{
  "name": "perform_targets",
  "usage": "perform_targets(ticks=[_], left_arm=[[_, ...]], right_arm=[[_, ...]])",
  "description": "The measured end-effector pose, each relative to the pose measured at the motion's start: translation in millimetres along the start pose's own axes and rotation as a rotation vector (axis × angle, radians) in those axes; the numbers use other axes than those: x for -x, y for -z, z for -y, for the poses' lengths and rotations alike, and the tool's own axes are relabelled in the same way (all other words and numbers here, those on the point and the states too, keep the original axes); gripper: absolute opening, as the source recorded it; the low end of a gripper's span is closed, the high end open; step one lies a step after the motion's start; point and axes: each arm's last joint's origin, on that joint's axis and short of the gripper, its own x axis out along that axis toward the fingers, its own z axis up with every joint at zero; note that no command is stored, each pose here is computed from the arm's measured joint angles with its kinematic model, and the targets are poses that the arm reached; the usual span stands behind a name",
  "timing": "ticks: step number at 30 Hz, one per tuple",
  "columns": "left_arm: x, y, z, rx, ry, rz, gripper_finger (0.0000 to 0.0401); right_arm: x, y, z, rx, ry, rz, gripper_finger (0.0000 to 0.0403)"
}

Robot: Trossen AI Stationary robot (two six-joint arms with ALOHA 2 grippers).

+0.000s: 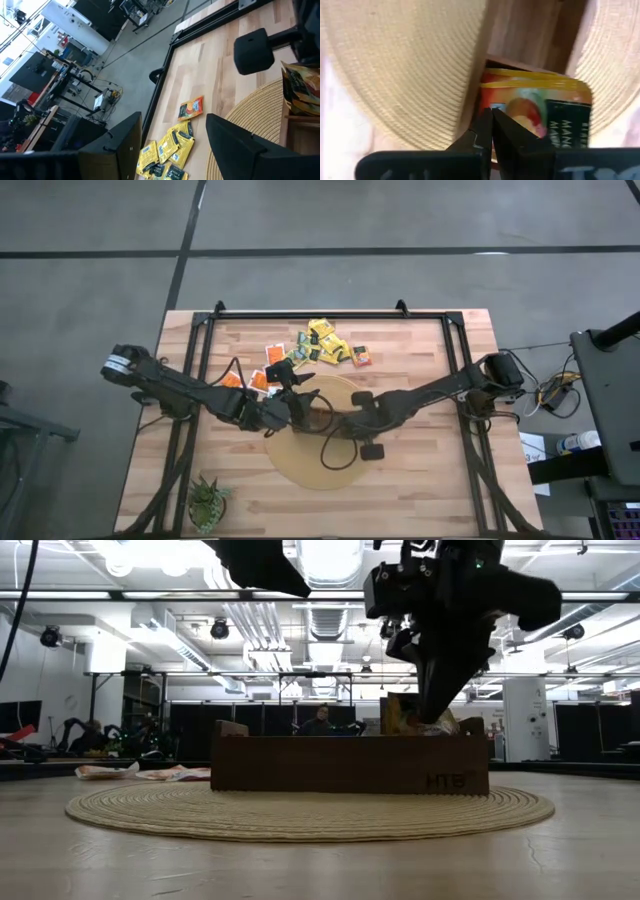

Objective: Pick & Place Tea
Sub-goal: Put the orange and green tea bag into the wooden organizer

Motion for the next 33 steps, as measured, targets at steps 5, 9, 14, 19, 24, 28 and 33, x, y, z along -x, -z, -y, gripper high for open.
perform_targets(ticks=[5,9,14,19,24,28,33], left_arm=[[0.0,0.0,0.0,0.001,0.0,0.0,0.0215],[0.0,0.0,0.0,0.001,0.0,0.0,0.0215],[0.0,0.0,0.2,0.001,0.005,0.002,0.0215],[0.0,0.0,0.3,0.001,0.01,0.003,0.0215],[0.0,-0.1,0.4,0.001,0.015,0.005,0.0215],[-0.1,-0.1,0.4,0.0,0.016,0.005,0.0215],[0.0,-0.1,0.5,0.001,0.016,0.005,0.0215]], right_arm=[[-14.0,1.0,0.4,-0.003,0.017,-0.012,0.0008],[-32.8,2.5,3.0,0.001,-0.058,-0.075,0.0008],[-34.9,1.9,7.1,-0.01,-0.091,-0.1,0.0008],[-19.0,-0.4,8.2,-0.031,-0.057,-0.053,0.0008],[-4.7,0.2,7.7,-0.056,0.012,-0.004,0.0008],[-2.0,1.4,6.3,-0.079,0.02,0.005,0.0008],[-1.8,6.1,5.7,-0.083,0.025,-0.033,0.0008]])
